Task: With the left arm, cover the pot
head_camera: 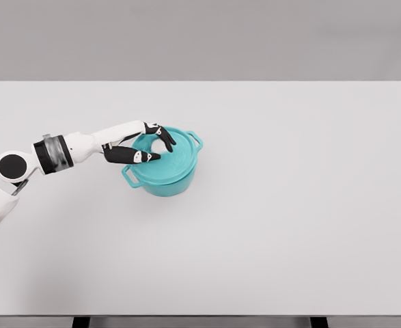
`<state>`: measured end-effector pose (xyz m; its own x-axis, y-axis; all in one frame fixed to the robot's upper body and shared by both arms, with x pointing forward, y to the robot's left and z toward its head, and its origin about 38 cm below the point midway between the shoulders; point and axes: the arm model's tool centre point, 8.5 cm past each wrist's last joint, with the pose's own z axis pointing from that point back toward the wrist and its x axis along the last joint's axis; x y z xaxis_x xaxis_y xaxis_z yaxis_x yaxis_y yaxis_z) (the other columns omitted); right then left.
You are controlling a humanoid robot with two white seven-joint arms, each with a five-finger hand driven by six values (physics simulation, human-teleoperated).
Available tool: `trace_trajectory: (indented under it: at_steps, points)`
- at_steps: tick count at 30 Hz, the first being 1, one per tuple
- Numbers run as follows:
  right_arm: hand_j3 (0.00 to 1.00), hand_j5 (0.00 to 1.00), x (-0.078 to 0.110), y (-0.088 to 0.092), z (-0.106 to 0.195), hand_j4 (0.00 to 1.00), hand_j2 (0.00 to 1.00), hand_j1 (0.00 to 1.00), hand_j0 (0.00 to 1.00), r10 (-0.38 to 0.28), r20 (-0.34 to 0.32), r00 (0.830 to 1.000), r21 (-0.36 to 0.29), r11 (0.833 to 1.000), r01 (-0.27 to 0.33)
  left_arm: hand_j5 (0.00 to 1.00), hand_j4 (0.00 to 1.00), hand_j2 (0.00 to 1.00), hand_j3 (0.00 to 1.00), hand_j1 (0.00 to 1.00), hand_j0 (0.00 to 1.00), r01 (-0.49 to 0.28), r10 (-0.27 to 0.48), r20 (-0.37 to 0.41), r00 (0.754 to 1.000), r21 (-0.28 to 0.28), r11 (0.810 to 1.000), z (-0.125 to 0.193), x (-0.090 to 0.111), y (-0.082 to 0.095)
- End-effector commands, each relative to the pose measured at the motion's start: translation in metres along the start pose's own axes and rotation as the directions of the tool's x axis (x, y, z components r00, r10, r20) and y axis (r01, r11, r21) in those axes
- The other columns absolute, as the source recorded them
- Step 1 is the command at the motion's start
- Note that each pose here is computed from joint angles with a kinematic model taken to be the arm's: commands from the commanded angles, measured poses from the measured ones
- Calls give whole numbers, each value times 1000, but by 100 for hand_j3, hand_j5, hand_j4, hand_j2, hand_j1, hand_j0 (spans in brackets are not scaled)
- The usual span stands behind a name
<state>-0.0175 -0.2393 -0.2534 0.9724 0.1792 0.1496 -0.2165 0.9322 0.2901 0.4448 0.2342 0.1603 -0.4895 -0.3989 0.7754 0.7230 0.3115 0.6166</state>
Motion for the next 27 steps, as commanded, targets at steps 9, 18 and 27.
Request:
trace_trajectory:
  at_steps: [9,18,27]
  points:
    - [100,100,0,0,0,100,100,100,100,-1,1,1000,0,1000,1,57,57,57,57,57,57,-6,6,9,1000,1,1000,-3,1,-1]
    - [100,100,0,0,0,100,100,100,100,0,1,1000,0,1000,0,64,64,64,64,64,64,-11,11,5,1000,4,1000,-6,-2,-2]
    - [100,100,0,0,0,100,100,100,100,0,1,1000,0,1000,0,70,70,70,70,70,70,-11,11,7,1000,6,1000,-6,-2,-2]
